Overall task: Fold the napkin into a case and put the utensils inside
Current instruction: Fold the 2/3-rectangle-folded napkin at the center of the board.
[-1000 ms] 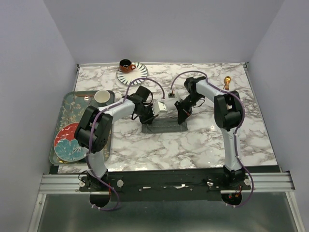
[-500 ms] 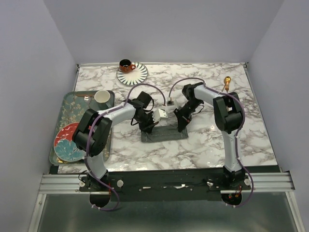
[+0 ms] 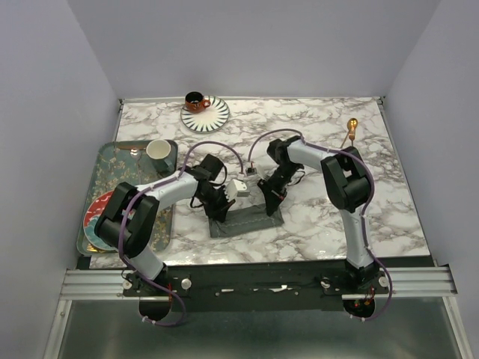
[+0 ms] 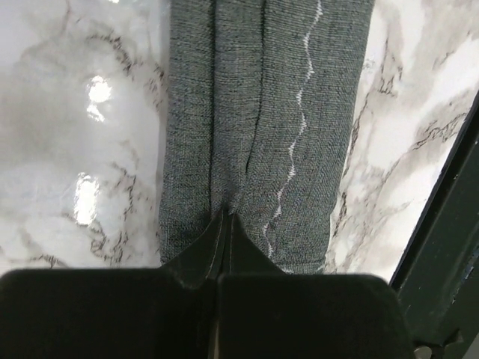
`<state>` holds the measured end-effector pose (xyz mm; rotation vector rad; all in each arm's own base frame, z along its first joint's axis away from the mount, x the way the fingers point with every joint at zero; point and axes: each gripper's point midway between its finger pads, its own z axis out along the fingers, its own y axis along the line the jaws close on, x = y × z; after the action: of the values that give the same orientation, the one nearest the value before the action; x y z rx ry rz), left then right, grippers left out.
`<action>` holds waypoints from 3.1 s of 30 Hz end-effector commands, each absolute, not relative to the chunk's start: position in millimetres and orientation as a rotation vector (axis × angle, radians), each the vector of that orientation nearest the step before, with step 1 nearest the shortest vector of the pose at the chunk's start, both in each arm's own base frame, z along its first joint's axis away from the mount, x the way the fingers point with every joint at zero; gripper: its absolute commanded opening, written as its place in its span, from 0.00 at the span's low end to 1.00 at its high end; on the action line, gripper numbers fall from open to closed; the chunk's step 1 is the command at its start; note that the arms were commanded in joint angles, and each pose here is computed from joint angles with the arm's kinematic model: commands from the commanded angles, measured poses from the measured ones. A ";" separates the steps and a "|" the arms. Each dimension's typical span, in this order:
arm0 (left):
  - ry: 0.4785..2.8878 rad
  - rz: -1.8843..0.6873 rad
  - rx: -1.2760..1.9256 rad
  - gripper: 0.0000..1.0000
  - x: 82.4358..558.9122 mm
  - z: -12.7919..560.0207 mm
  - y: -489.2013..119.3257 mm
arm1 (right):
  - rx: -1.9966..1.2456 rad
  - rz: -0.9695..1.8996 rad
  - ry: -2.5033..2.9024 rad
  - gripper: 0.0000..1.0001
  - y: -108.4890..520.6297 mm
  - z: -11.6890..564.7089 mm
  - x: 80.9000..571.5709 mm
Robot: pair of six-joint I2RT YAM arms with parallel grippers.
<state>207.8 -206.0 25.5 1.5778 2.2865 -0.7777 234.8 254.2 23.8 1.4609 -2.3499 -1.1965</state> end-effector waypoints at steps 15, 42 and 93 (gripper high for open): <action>2.093 -0.834 1.415 0.52 222.4 107.1 -205.6 | 1.149 -1.213 -2.460 0.01 262.5 9.6 211.5; 2.602 -1.763 0.802 0.29 198.3 19.3 -263.9 | 1.157 -1.210 -2.466 0.13 250.8 6.4 225.6; 2.513 -1.766 0.963 0.39 215.6 75.6 -253.7 | 0.763 -1.240 -2.582 0.39 247.4 -6.0 226.4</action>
<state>220.1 -257.4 61.6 0.9368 2.5515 -1.7896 216.4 268.6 29.9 0.6677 -2.4399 -1.4424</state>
